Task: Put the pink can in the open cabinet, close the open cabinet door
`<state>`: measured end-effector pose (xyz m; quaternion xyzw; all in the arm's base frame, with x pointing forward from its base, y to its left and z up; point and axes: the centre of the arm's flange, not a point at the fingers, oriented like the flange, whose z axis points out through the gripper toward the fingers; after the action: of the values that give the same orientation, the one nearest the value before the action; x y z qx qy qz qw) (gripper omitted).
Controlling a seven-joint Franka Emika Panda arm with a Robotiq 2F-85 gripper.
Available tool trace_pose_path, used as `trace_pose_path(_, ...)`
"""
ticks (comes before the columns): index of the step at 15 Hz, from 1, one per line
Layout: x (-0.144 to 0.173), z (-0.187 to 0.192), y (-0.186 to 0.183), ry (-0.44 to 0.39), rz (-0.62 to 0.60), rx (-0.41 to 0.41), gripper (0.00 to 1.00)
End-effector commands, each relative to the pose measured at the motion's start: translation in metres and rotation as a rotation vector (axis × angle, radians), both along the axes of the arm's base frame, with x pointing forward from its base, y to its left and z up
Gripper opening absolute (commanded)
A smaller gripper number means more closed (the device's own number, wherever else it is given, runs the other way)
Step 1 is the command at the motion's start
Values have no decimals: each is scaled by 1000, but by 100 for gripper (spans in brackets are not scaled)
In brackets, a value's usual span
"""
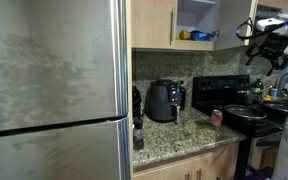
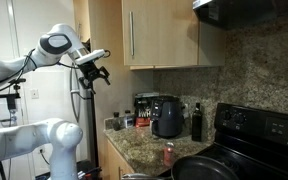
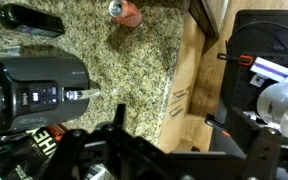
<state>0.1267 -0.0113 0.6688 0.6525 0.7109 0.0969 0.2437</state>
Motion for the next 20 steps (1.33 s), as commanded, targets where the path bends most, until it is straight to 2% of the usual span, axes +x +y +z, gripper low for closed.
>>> trace_pose_path(1,-2,7,-2,-21,-9,1,100)
trace_pose_path(4,-9,21,-6,-56,-14,14,100)
trace_pose_path(5,2,18,-13,-3,-22,32,100)
trace_pose_path(7,17,35,-19,-15,40,45,100)
trace_pose_path(10,20,91,-6,-149,163,45,100)
trace_pose_path(13,17,143,15,-227,274,55,100)
trace_pose_path(14,16,155,20,-251,290,52,100)
trace_pose_path(16,13,180,25,-323,211,63,100)
trace_pose_path(17,5,149,17,-297,250,69,100)
trace_pose_path(20,6,154,19,-301,241,71,100)
